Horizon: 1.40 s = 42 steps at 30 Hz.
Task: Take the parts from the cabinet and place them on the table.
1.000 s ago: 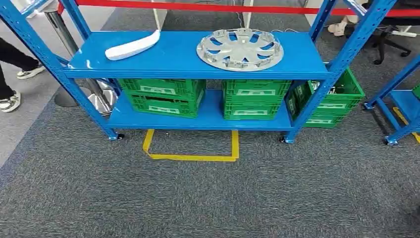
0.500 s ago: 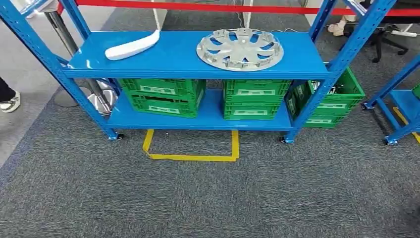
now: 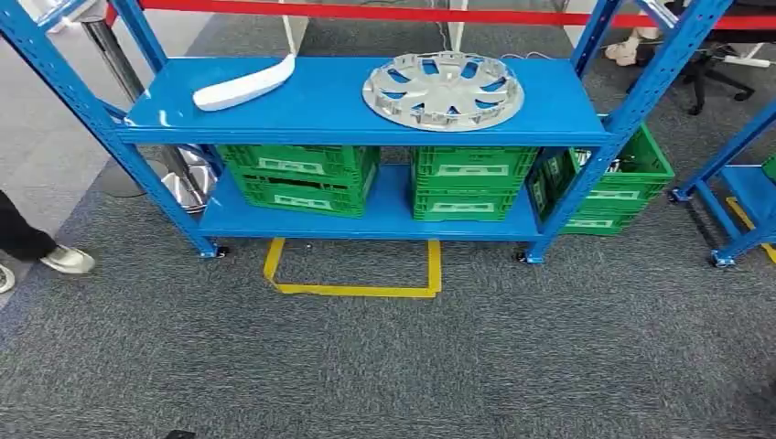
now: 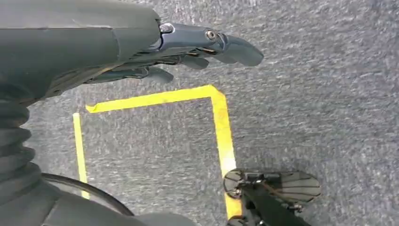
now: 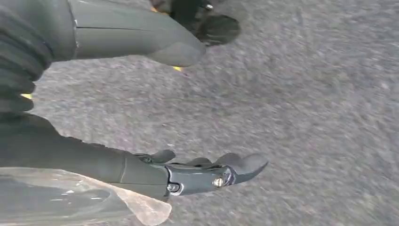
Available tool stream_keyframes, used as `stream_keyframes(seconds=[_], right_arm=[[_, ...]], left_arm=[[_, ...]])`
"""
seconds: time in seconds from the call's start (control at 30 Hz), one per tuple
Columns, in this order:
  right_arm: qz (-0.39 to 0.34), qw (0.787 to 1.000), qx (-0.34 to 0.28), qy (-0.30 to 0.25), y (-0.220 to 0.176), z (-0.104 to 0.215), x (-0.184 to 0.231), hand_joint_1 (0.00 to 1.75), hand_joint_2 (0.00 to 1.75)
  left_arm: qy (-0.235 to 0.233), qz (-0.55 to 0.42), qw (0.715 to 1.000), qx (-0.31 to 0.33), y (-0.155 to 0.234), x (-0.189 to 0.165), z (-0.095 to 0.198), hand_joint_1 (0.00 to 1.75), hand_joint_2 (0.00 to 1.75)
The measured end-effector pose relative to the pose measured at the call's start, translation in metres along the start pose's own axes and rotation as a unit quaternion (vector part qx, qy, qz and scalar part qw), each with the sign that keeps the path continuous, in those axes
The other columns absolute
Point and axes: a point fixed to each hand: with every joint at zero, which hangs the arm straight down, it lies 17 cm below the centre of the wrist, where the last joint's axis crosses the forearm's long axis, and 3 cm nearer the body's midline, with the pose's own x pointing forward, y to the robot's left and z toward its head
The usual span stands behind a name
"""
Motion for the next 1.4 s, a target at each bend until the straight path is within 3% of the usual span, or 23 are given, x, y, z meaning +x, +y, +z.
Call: stream_keyframes(seconds=[0.07, 0.1, 0.4, 0.73, 1.07, 1.4], right_arm=[[0.000, 1.000, -0.008, -0.015, -0.003, -0.002, 0.009, 0.00, 1.75], [0.000, 1.000, -0.013, -0.025, -0.005, -0.003, 0.015, 0.00, 0.00], [0.011, 0.988, -0.062, -0.138, -0.019, -0.008, 0.086, 0.00, 0.00], [0.041, 0.954, -0.129, -0.266, -0.055, 0.006, 0.172, 0.00, 0.00], [0.081, 0.892, -0.189, -0.403, -0.079, 0.052, 0.265, 0.00, 0.00], [0.099, 0.803, -0.220, -0.545, -0.076, 0.136, 0.352, 0.00, 0.00]], left_arm=[[-0.005, 0.002, 1.000, 0.007, 0.002, 0.003, -0.001, 0.00, 0.00], [-0.009, 0.002, 1.000, 0.009, 0.003, 0.004, -0.001, 0.00, 0.00], [-0.040, 0.004, 0.999, 0.031, 0.007, 0.015, -0.002, 0.00, 0.00], [-0.074, -0.005, 0.997, 0.033, 0.004, 0.027, 0.000, 0.00, 0.00], [-0.110, -0.011, 0.993, 0.030, -0.002, 0.042, 0.002, 0.00, 0.00], [-0.141, -0.020, 0.990, 0.021, -0.010, 0.053, 0.004, 0.00, 0.00]])
